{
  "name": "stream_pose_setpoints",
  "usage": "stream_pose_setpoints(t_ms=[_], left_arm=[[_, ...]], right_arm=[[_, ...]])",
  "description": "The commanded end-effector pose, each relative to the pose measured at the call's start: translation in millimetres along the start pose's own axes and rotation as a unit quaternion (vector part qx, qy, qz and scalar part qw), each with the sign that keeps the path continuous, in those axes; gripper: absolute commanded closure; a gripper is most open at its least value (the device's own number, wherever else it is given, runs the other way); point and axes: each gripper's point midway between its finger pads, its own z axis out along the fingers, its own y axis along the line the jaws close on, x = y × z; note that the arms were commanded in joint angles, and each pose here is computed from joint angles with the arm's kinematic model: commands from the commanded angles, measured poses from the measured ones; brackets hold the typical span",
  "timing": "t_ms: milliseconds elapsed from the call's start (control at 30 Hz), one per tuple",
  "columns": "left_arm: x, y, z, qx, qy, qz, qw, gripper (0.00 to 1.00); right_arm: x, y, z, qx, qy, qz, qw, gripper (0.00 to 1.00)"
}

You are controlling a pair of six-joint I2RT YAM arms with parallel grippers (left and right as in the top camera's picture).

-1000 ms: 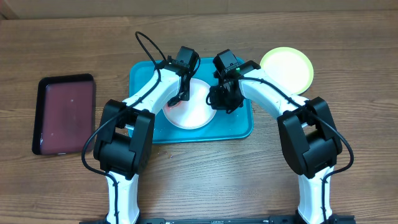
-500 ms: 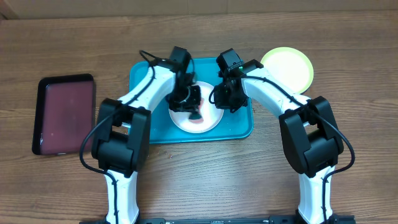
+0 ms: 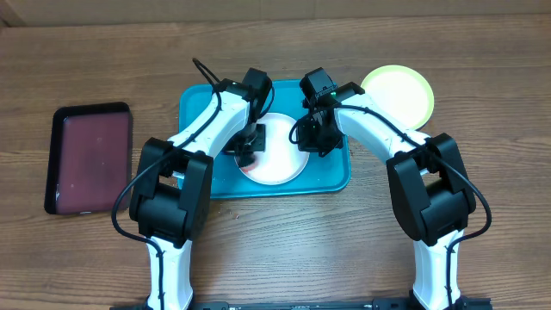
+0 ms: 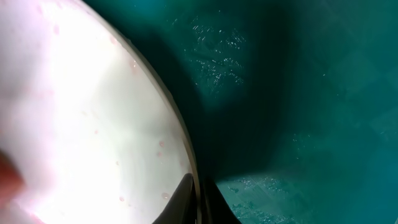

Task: Clean dirty plates on tray and stack at the side
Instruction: 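Scrub the white plate with the sponge while the right gripper holds it, then return the sponge with the left gripper to the black tray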

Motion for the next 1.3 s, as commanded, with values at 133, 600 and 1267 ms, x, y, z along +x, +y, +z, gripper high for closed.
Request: stream_pose_setpoints(t_ms=[133, 600, 1267], left_arm=[[-37.5, 46.7, -42.9, -0.11, -0.098, -0.075, 0.986, 0.96], [-62.6, 135.6, -129.3, 0.016, -0.163, -0.234, 0.958, 0.96], [-0.6, 301.2, 0.3, 0.002, 0.016, -0.411, 0.912, 0.96]], right_arm=[[-6.2, -0.8, 2.2, 0.003, -0.013, -0.003, 1.0, 0.96], [-23.6, 39.9, -23.4, -0.014, -0.047, -0.081, 0.996, 0.96], [-27.1, 80.2, -38.2, -0.029, -0.075, -0.118, 0.99, 0.96]])
